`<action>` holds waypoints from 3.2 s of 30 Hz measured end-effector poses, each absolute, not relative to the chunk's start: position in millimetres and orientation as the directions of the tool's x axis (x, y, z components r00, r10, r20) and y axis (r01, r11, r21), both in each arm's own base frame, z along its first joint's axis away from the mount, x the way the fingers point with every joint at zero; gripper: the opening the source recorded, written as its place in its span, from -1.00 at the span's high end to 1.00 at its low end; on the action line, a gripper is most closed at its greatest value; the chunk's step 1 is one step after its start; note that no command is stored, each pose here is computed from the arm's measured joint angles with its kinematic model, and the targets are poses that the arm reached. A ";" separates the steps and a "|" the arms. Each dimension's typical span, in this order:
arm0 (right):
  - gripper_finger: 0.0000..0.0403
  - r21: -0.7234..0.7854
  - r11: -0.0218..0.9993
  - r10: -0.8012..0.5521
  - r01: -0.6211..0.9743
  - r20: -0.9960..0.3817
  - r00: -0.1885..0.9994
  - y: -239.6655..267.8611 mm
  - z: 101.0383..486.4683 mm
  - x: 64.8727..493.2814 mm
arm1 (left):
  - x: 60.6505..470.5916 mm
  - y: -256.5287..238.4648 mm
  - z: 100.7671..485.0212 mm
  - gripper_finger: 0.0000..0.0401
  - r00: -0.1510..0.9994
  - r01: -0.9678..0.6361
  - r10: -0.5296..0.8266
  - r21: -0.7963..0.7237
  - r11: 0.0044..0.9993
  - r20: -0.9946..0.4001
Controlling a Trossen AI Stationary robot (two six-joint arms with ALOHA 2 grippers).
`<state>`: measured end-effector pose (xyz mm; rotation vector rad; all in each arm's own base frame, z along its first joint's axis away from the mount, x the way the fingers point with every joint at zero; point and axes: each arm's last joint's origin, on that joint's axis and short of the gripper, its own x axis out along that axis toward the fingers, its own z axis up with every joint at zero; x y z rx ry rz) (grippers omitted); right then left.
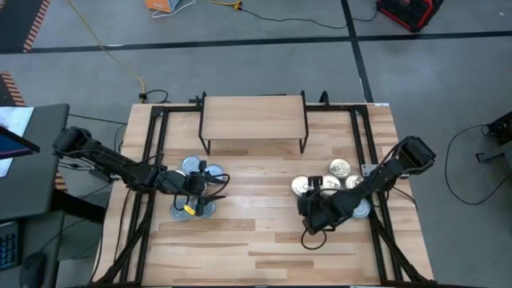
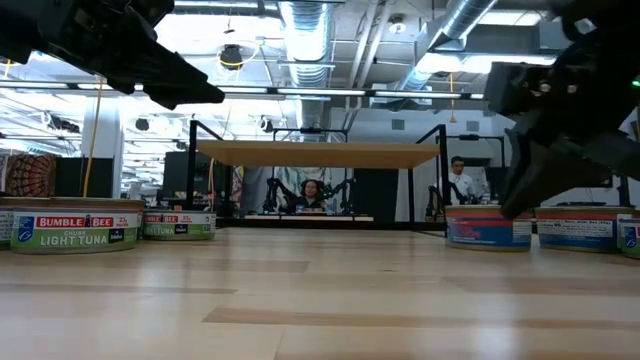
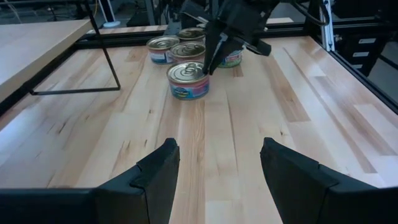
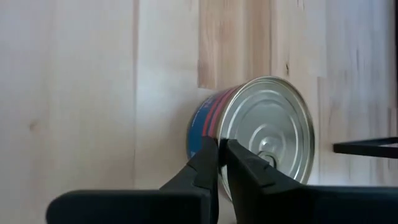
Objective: Stack canned seafood by type on shelf
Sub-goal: Put the pink and blue tuna on the shelf
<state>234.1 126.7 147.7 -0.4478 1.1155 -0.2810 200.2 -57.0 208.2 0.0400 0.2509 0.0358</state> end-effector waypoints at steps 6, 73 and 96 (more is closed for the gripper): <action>0.72 -0.416 0.905 -0.408 0.088 -0.790 0.458 125.9 156.9 236.2 | 200.2 -57.0 208.2 -0.07 0.968 -0.030 0.040 0.044 0.999 -0.247; 0.48 -0.073 0.786 -0.286 0.614 -0.923 0.257 -28.9 207.4 177.4 | 199.2 -54.4 205.0 -0.07 0.955 -0.103 0.116 0.062 0.993 -0.272; -0.64 -0.127 0.734 -0.567 0.667 -0.656 0.499 49.3 187.5 221.2 | 199.5 -53.3 206.9 -0.07 0.955 -0.163 0.159 0.005 0.987 -0.249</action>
